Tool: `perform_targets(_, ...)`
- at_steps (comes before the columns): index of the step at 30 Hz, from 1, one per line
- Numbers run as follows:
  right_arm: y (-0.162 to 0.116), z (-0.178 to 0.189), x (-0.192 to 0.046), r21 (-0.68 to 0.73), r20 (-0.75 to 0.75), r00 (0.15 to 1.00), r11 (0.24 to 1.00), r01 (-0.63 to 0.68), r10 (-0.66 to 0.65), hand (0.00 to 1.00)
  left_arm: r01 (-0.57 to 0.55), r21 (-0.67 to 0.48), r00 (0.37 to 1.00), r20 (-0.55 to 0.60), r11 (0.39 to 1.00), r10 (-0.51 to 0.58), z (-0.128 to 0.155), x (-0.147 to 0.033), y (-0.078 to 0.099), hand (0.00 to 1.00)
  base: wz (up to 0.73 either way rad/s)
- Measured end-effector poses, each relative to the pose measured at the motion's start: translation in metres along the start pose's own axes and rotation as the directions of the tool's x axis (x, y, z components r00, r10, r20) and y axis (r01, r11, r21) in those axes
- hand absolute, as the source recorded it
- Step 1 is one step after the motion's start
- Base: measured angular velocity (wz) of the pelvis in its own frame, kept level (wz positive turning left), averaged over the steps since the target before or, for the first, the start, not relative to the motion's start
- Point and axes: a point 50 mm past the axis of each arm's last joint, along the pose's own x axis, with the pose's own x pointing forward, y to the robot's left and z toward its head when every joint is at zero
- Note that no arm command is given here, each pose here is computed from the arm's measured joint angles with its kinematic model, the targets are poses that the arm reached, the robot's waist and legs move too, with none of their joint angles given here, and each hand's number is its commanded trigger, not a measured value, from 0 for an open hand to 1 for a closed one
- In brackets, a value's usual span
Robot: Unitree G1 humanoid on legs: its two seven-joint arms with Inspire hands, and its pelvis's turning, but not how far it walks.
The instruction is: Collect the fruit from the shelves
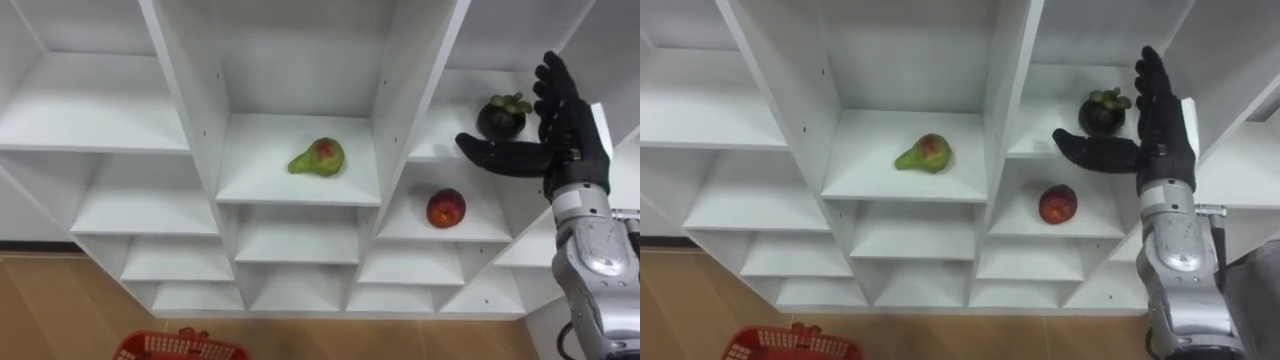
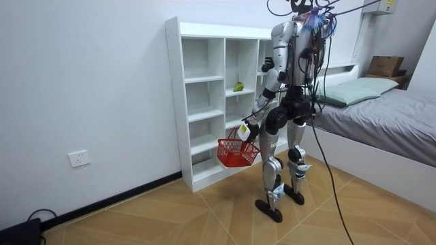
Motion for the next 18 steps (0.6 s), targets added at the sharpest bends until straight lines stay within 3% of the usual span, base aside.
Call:
perform_targets(10, 0.002, 0.005, 0.011, -0.036, 0.012, 0.999, 0.999, -0.033, 0.033, 0.00, 0.032, 0.011, 0.999, 0.006, 0.999, -0.032, 0.004, 0.000, 0.002, 1.00, 0.02)
perform_targets(18, -0.004, -0.014, 0.009, -0.069, -0.088, 0.994, 0.996, -0.063, 0.057, 0.00, 0.046, 0.001, 0.999, 0.009, 0.999, -0.046, 0.006, 0.001, 0.004, 1.00, 0.02)
